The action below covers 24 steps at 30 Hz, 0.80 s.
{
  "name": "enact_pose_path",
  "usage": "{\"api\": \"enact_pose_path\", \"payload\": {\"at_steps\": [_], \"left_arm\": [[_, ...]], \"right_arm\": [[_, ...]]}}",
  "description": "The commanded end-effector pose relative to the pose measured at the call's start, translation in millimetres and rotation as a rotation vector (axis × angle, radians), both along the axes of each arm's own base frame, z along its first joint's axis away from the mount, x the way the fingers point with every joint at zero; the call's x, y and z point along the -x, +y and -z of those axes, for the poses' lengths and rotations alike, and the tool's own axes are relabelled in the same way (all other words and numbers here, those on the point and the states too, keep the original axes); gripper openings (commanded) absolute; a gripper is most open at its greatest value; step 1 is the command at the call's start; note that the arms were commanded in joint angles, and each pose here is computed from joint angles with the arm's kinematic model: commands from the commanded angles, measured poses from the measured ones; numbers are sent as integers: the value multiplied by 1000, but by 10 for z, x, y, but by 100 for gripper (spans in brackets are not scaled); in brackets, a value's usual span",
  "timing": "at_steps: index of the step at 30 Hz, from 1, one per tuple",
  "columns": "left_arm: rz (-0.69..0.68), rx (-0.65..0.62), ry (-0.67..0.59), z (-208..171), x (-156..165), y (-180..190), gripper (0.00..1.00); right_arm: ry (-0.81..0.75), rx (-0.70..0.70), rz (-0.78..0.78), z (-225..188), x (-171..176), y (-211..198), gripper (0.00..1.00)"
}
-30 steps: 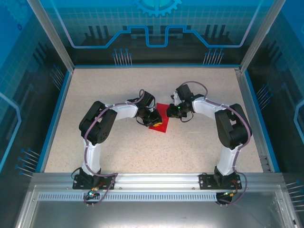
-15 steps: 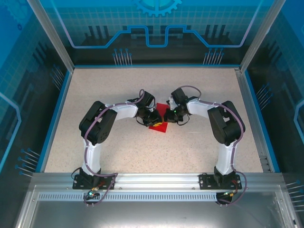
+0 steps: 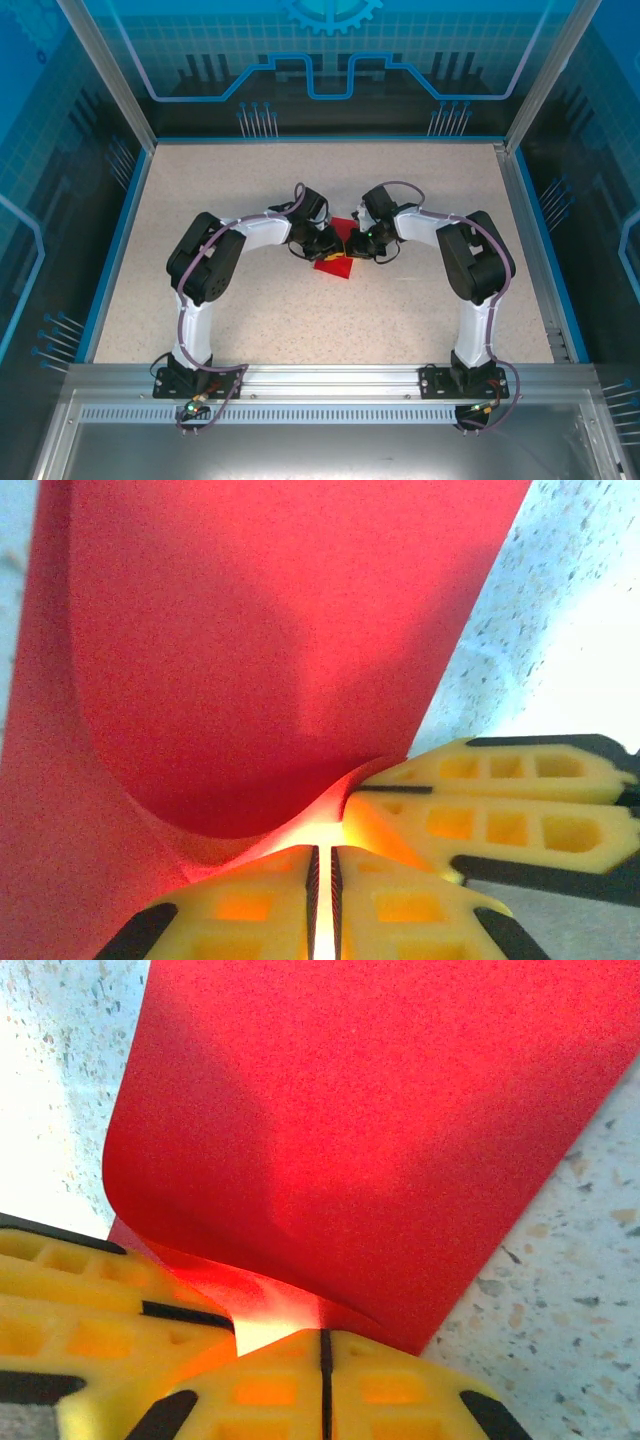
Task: Fold a paper plane with a square sheet of paper (pick it up from the middle)
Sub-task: Fold the triangle a second time at the center of the table.
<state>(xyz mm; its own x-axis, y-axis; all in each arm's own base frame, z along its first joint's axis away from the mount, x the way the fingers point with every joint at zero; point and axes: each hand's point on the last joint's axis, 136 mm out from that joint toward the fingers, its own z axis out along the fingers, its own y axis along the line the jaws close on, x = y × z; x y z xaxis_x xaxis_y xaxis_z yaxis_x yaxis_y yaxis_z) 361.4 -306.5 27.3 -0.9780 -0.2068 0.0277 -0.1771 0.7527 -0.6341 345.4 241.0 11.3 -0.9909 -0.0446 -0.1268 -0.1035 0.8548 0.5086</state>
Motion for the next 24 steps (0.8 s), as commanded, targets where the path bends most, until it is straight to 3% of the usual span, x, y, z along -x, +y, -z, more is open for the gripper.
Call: {"api": "enact_pose_path", "payload": {"at_steps": [1, 11, 24], "left_arm": [[-24, -87, 8, 159, -34, 140, 14], [-41, -161, 40, 344, 6, 310, 14], [-107, -144, 37, 275, -184, 470, 16]], "right_arm": [[102, 130, 16, 393, 199, -286, 8], [120, 206, 5, 495, 250, -412, 7], [129, 251, 2, 562, 285, -488, 7]]}}
